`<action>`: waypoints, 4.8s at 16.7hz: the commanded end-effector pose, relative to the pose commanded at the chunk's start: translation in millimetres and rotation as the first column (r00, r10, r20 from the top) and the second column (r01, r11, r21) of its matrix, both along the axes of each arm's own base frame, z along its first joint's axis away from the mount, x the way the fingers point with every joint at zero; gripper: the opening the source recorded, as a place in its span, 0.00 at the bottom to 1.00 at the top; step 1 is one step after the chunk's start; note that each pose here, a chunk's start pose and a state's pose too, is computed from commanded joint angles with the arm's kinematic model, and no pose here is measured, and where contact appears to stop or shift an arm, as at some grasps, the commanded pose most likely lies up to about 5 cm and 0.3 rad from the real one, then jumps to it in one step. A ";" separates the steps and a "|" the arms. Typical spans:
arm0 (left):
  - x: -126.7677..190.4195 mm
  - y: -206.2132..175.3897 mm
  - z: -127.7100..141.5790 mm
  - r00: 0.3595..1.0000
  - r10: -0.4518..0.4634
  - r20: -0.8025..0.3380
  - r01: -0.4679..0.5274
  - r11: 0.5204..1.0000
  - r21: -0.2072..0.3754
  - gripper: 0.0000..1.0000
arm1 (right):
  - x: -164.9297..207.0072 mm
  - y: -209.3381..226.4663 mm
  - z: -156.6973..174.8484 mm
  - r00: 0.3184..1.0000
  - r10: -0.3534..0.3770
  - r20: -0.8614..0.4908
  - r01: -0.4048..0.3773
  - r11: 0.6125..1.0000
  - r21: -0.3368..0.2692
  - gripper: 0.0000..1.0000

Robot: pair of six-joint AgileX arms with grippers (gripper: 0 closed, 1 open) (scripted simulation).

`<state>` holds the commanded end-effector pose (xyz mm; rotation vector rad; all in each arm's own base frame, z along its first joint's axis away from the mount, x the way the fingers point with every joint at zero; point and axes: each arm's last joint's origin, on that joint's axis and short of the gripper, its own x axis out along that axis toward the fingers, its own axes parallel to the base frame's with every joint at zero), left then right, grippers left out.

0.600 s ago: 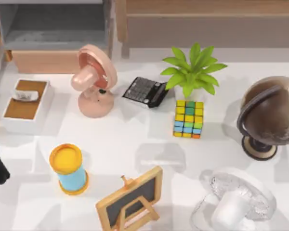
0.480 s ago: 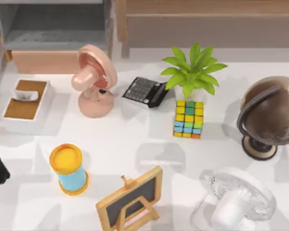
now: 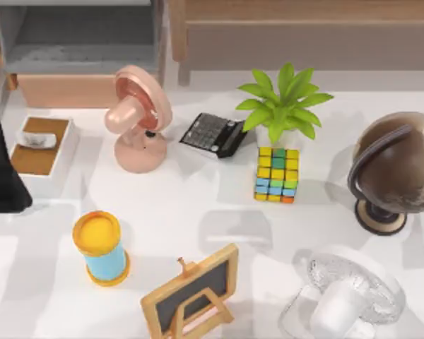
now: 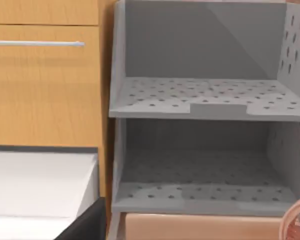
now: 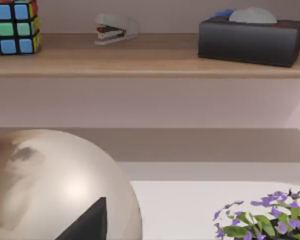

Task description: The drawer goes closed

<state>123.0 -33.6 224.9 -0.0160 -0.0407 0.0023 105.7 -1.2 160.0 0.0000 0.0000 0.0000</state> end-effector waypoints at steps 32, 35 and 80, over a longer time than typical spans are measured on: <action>130.2 41.0 9.1 0.958 0.262 0.118 -0.278 0.738 0.615 1.00 | 0.0 0.0 0.0 1.000 0.000 0.000 0.000 1.000 0.000 1.00; 133.8 95.1 -10.0 0.947 0.288 0.146 -0.290 0.559 0.777 1.00 | 0.0 0.0 0.0 1.000 0.000 0.000 0.000 1.000 0.000 1.00; 131.4 207.7 -129.8 1.000 0.021 -0.002 0.002 -0.016 1.000 0.00 | 0.0 0.0 0.0 1.000 0.000 0.000 0.000 1.000 0.000 1.00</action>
